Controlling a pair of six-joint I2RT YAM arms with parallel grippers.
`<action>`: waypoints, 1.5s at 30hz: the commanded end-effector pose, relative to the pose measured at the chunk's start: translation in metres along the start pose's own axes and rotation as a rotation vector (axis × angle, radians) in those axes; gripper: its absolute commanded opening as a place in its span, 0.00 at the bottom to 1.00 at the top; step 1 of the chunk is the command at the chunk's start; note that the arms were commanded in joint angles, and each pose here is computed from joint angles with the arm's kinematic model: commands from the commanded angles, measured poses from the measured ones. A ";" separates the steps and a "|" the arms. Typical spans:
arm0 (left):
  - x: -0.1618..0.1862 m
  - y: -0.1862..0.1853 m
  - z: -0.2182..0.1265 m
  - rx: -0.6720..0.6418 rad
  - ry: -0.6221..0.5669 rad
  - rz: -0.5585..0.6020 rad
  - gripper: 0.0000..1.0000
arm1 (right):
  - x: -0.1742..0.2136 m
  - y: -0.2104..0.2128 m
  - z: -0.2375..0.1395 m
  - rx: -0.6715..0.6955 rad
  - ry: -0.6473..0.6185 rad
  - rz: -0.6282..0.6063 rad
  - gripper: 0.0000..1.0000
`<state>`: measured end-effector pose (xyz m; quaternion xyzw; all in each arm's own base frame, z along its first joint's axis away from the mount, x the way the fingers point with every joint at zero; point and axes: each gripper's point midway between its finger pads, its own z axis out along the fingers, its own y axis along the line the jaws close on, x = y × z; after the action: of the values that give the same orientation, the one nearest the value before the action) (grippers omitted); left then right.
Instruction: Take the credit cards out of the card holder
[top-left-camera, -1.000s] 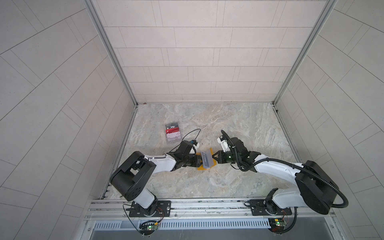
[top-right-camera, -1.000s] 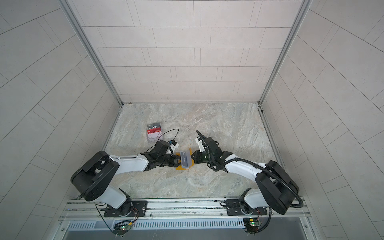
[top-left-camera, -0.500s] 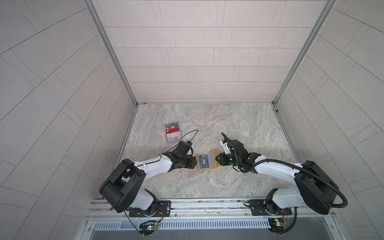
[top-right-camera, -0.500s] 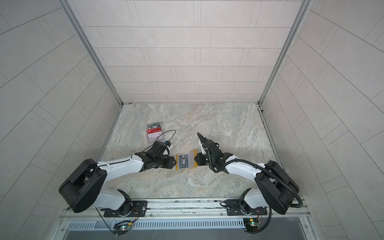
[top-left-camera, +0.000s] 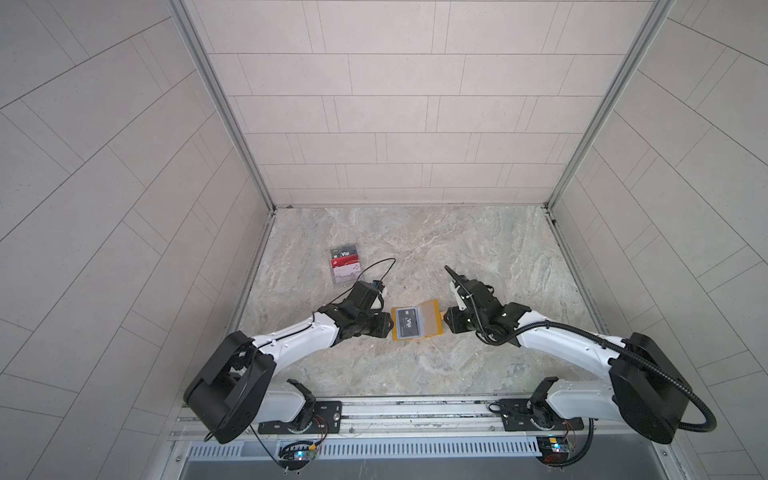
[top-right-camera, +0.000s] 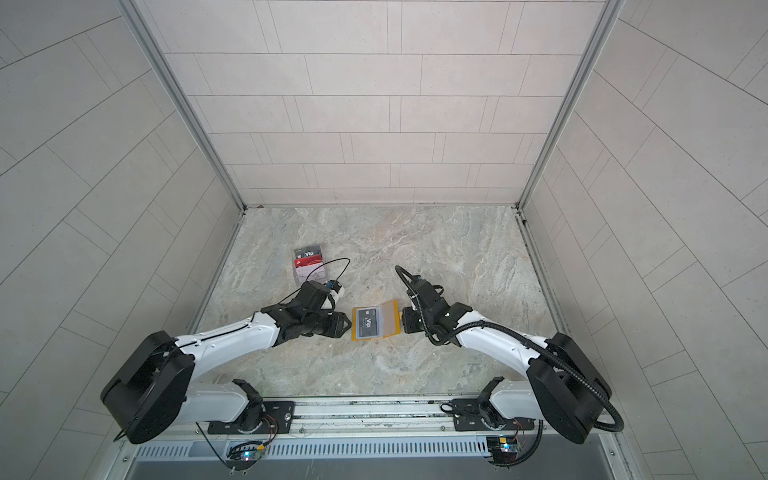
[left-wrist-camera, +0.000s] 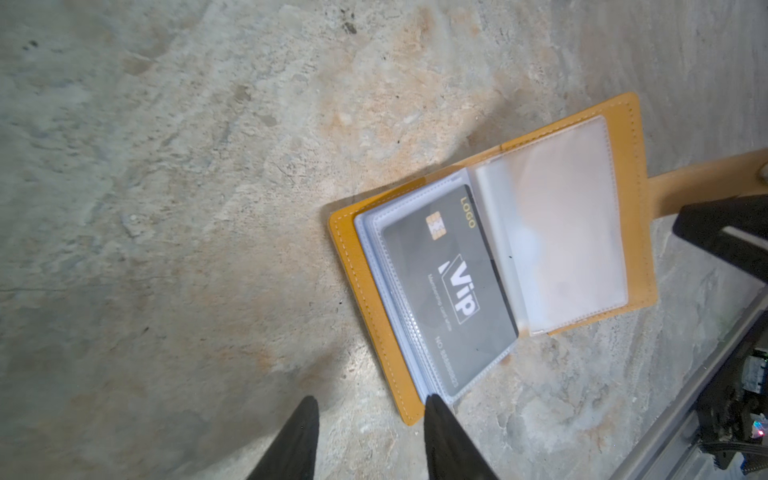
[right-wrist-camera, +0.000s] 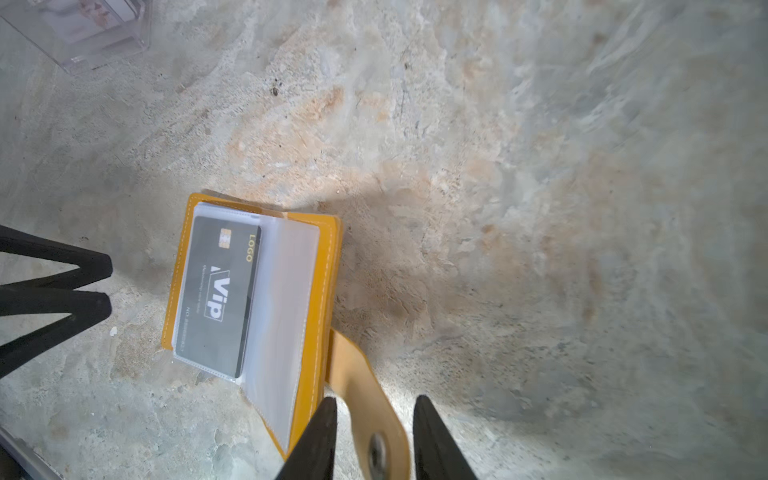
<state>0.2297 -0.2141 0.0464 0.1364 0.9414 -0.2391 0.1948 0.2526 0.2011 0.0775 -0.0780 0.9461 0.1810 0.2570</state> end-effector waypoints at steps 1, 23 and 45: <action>-0.010 -0.009 -0.002 0.028 -0.014 0.022 0.42 | -0.011 0.008 -0.020 -0.010 -0.016 -0.071 0.35; -0.017 -0.014 0.013 0.065 -0.024 0.033 0.26 | -0.046 0.095 -0.033 -0.226 -0.069 -0.100 0.32; -0.015 -0.018 0.023 0.105 -0.002 0.045 0.16 | -0.012 0.052 0.036 0.025 0.182 0.053 0.14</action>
<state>0.2383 -0.2384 0.0367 0.1543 0.9289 -0.2805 0.1862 0.2666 0.2773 0.0739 -0.0906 0.9602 0.2013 0.1713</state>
